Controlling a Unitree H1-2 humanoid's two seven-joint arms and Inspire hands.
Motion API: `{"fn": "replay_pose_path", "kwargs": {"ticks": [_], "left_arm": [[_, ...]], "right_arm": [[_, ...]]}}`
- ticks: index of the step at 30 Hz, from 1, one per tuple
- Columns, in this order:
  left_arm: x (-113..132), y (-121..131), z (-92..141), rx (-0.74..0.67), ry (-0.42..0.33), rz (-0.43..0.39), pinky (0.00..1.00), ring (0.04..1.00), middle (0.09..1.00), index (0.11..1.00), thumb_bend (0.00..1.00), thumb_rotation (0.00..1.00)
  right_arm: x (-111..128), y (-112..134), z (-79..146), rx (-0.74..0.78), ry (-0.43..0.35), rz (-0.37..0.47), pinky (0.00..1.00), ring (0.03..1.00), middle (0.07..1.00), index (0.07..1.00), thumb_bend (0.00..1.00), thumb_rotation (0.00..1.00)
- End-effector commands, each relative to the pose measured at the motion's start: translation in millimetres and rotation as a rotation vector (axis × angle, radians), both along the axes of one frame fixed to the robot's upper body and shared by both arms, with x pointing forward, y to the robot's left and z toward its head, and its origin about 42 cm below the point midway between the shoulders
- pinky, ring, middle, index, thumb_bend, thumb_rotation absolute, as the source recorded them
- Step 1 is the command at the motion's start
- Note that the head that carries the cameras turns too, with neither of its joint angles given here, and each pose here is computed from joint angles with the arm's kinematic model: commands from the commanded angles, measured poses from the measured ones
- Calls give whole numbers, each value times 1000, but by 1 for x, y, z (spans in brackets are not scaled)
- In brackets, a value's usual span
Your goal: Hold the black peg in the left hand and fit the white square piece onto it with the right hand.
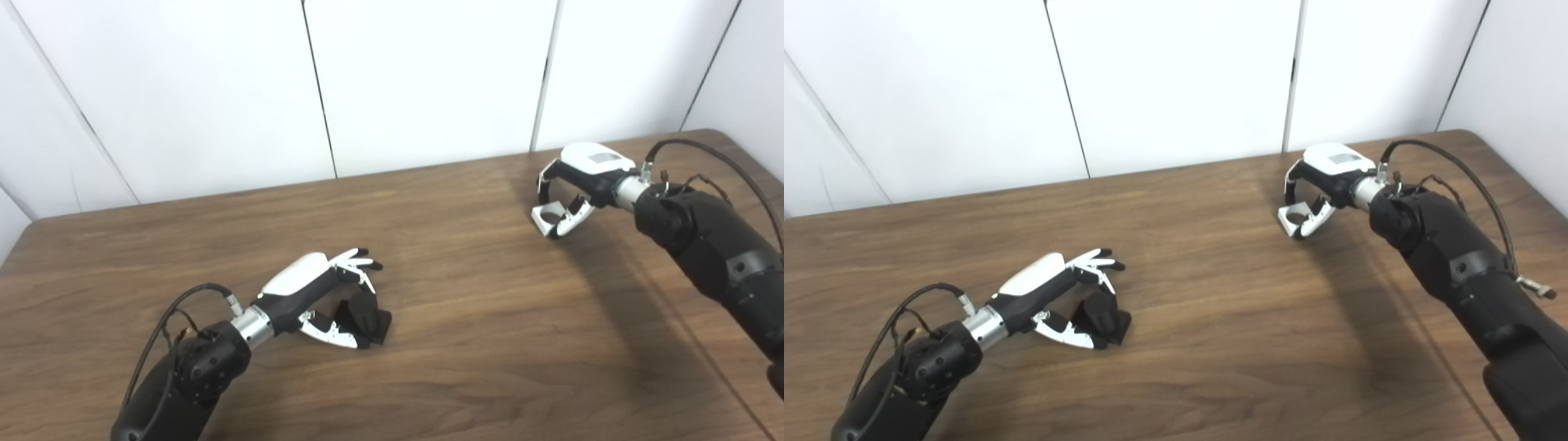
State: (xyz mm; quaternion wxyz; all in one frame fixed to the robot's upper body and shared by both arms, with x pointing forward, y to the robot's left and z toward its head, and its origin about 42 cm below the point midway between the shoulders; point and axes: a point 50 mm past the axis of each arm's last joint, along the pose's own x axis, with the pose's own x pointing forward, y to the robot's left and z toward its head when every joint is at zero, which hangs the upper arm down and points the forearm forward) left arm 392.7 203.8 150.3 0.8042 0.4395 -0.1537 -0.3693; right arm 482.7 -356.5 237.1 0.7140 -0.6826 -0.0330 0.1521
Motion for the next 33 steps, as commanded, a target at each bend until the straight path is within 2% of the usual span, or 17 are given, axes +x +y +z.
{"fn": "replay_pose_path", "kwargs": {"ticks": [1,6,14,27,33], "left_arm": [[-2,20,-11,128,47,15,892,993,896,492,521,79],[-1,18,-10,120,52,12,913,995,896,492,521,77],[-2,16,-11,119,53,8,886,995,897,491,522,76],[-1,15,-12,116,57,6,895,994,896,491,522,75],[-1,13,-11,120,57,4,897,995,897,491,522,76]], "right_arm": [[4,-4,42,-13,-112,37,809,854,779,483,522,134],[1,4,60,-14,-137,98,822,866,791,483,520,138],[-8,27,87,3,-170,198,812,884,803,483,522,138],[-24,65,110,33,-174,320,795,898,813,480,523,138],[-37,87,117,75,-178,422,768,894,811,479,524,137]]}}
